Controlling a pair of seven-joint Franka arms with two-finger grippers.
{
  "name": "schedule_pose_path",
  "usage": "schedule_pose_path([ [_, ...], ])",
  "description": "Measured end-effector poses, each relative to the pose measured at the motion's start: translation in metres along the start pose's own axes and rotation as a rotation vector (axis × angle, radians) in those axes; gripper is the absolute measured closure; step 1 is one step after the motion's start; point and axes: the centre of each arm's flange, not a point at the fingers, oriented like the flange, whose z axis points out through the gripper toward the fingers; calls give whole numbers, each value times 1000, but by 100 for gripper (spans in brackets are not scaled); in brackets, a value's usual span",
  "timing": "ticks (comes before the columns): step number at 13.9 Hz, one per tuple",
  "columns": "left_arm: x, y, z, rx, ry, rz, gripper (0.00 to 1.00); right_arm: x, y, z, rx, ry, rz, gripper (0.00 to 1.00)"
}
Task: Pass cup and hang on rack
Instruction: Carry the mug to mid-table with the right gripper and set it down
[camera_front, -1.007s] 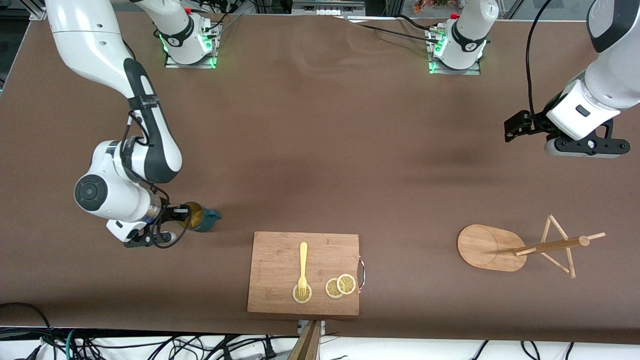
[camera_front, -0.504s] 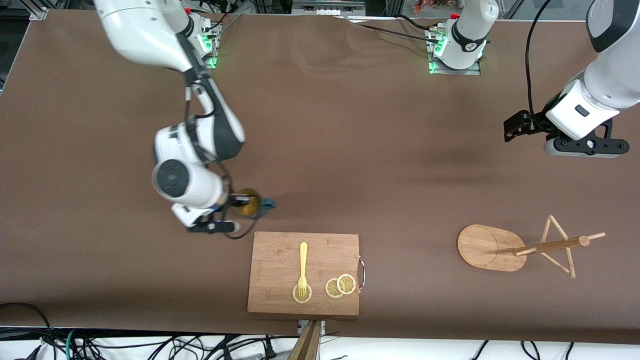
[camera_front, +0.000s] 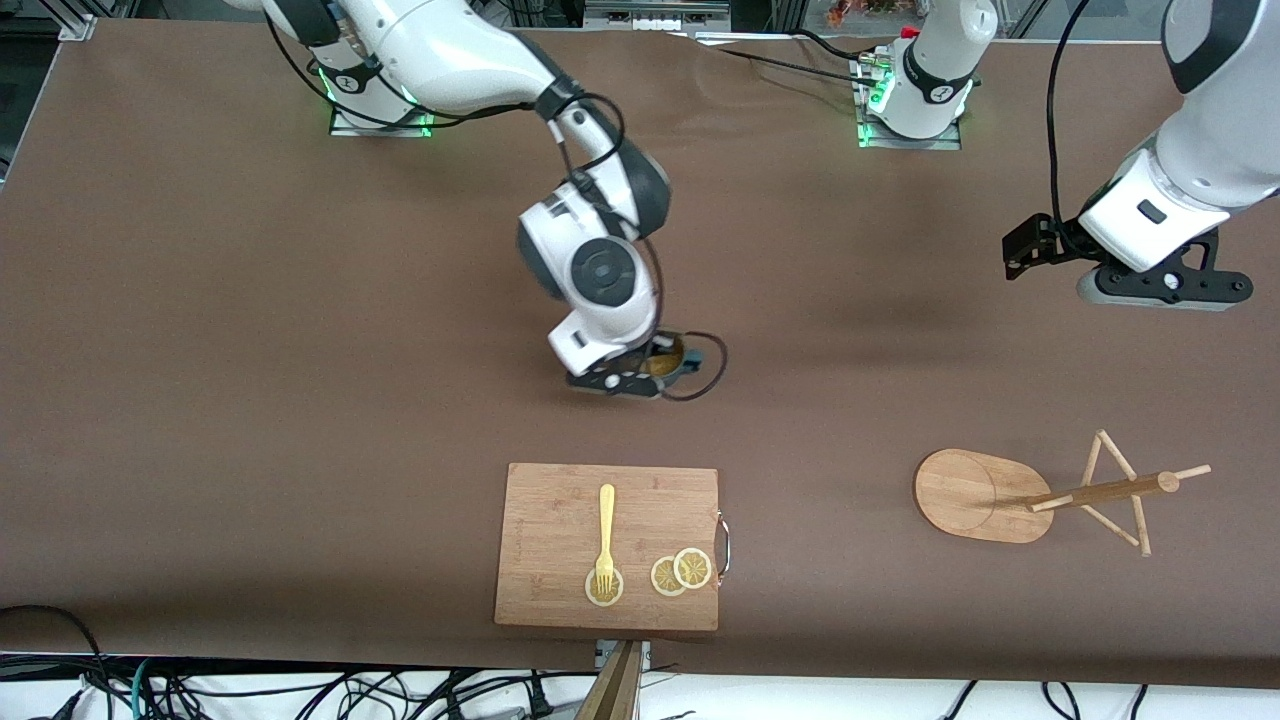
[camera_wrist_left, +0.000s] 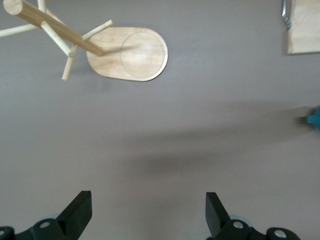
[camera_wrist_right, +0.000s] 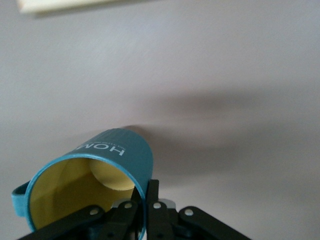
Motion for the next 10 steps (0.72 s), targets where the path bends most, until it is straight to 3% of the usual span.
schedule_pose_path([
  [5, -4, 14, -12, 16, -3, 9, 0, -65, -53, 13, 37, 22, -42, 96],
  [10, -4, 13, -11, 15, -7, 8, 0, -64, -56, 31, 26, 88, -76, 96],
])
